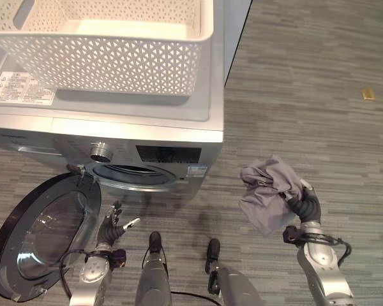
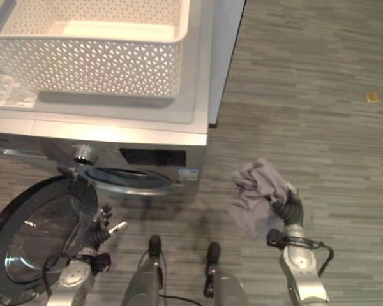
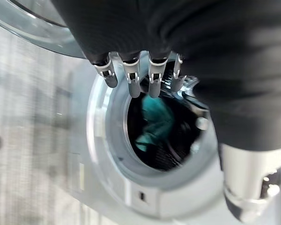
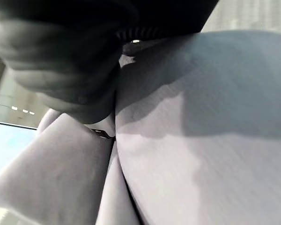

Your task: Grab the laundry basket,head to the washer,open it,put in the laundry and shut it.

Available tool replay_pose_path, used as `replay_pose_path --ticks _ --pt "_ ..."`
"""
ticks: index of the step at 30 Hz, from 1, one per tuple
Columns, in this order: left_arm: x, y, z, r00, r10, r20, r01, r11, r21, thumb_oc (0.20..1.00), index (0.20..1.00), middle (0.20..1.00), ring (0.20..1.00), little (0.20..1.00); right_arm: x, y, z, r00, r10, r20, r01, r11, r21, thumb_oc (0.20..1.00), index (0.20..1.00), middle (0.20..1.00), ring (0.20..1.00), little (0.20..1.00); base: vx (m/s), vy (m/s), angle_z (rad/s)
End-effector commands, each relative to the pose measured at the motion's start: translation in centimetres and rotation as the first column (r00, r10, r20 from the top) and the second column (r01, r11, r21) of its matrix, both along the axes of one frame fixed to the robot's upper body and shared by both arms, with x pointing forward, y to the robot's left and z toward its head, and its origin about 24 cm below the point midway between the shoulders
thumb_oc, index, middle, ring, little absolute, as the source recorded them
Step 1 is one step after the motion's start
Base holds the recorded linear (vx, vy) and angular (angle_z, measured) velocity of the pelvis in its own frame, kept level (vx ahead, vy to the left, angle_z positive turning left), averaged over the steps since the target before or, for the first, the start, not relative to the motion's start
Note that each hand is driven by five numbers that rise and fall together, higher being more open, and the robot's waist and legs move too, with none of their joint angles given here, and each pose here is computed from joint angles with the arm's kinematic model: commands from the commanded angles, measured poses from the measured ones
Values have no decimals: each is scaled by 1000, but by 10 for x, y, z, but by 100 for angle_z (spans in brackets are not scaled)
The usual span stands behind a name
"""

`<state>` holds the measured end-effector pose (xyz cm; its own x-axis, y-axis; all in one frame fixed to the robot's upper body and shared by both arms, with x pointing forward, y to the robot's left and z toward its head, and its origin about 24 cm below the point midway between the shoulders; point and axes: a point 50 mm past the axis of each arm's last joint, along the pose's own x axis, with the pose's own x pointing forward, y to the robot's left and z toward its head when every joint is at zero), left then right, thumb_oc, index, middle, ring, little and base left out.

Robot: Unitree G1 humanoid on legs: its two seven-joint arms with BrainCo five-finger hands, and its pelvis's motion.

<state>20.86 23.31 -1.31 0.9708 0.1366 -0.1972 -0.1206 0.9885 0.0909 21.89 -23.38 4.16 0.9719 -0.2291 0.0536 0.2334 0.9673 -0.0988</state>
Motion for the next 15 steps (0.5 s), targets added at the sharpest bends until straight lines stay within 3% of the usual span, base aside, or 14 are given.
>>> replay_pose_path --ticks 1,4,6,7,8,15 --pt "7 4 32 983 -141 119 133 989 71 1000 1000 1000 1000 1000 8 6 38 977 71 201 -81 996 43 200 200 200 200 200 -43 -21 20" --pt "5 -10 35 966 -232 113 230 973 34 1000 1000 1000 1000 1000 7 9 32 981 98 165 -109 992 56 200 200 200 200 200 -31 -16 11" --pt "9 -38 40 928 -350 126 357 934 -33 1000 1000 1000 1000 1000 11 17 25 984 119 136 -131 988 84 200 200 200 200 200 -23 -21 5" --pt "9 -39 40 928 -350 126 357 934 -33 1000 1000 1000 1000 1000 11 16 25 984 118 136 -130 988 84 200 200 200 200 200 -16 -26 6" --pt "18 -60 46 899 -406 164 421 904 -74 1000 1000 1000 1000 1000 15 24 26 980 141 141 -156 983 102 200 200 200 200 200 -18 -25 4" --pt "36 -95 57 858 -463 222 485 872 -58 1000 1000 1000 1000 1000 21 50 16 973 194 125 -218 953 211 200 200 200 200 200 -21 -9 3"
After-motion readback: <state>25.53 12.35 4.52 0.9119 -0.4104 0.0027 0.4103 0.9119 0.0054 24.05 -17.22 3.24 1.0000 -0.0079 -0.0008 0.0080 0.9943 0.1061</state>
